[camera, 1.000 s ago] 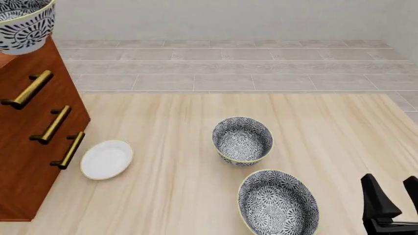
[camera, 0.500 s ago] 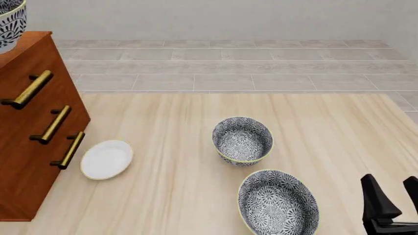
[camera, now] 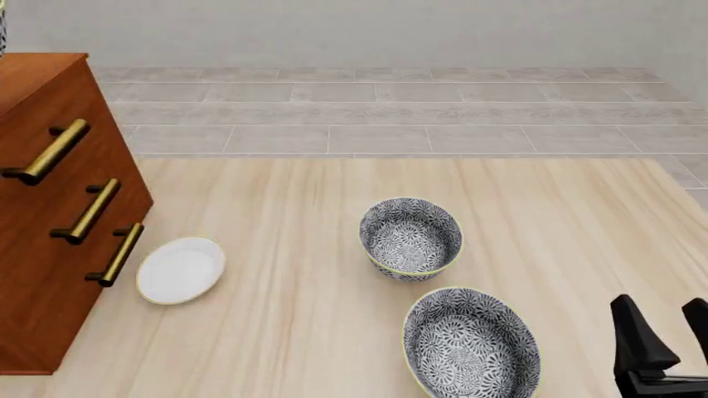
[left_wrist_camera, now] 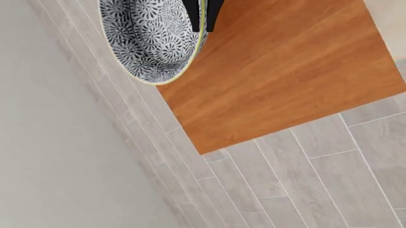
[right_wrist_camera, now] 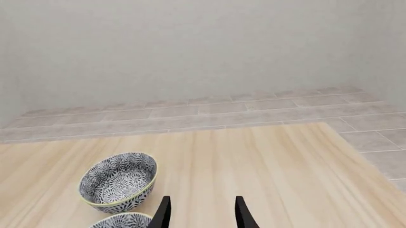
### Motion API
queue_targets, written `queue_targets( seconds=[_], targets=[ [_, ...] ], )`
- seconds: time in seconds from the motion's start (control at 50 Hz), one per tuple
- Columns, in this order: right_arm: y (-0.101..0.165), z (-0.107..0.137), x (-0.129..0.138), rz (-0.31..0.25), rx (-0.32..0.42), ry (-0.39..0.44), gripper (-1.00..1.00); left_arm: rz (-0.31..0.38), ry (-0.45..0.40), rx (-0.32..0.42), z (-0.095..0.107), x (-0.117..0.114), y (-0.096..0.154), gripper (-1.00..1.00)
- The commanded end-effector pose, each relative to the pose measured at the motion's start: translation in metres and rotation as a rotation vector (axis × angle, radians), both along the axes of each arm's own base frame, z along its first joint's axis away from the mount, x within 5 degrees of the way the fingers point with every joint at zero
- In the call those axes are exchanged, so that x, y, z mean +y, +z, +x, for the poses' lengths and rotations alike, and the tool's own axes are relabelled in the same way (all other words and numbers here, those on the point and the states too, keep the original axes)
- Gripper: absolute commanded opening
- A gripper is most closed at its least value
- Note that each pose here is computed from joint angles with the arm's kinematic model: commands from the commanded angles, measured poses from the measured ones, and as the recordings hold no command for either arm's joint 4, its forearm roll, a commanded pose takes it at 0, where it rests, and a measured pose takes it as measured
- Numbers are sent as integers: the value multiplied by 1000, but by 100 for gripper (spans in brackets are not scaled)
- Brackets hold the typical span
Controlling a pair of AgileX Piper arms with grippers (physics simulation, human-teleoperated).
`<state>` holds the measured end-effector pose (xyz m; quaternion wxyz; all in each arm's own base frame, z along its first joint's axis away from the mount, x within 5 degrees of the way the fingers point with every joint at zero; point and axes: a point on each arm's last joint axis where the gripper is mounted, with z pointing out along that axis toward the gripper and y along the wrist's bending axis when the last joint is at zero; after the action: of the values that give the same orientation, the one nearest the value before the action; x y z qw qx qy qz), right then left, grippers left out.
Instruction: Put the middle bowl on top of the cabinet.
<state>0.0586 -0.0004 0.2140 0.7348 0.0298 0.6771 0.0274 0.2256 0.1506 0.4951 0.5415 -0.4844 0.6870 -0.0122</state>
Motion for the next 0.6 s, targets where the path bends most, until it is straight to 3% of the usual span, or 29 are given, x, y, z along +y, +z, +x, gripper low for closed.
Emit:
queue_targets(
  seconds=[0.02, 0.6],
  targets=[
    [0, 0, 0, 0, 0, 0, 100, 5, 34, -11, -2, 10, 2, -100],
    [0, -1, 0, -3, -4, -4, 100, -20, 97, -1, 1, 33, -16, -100]
  ],
)
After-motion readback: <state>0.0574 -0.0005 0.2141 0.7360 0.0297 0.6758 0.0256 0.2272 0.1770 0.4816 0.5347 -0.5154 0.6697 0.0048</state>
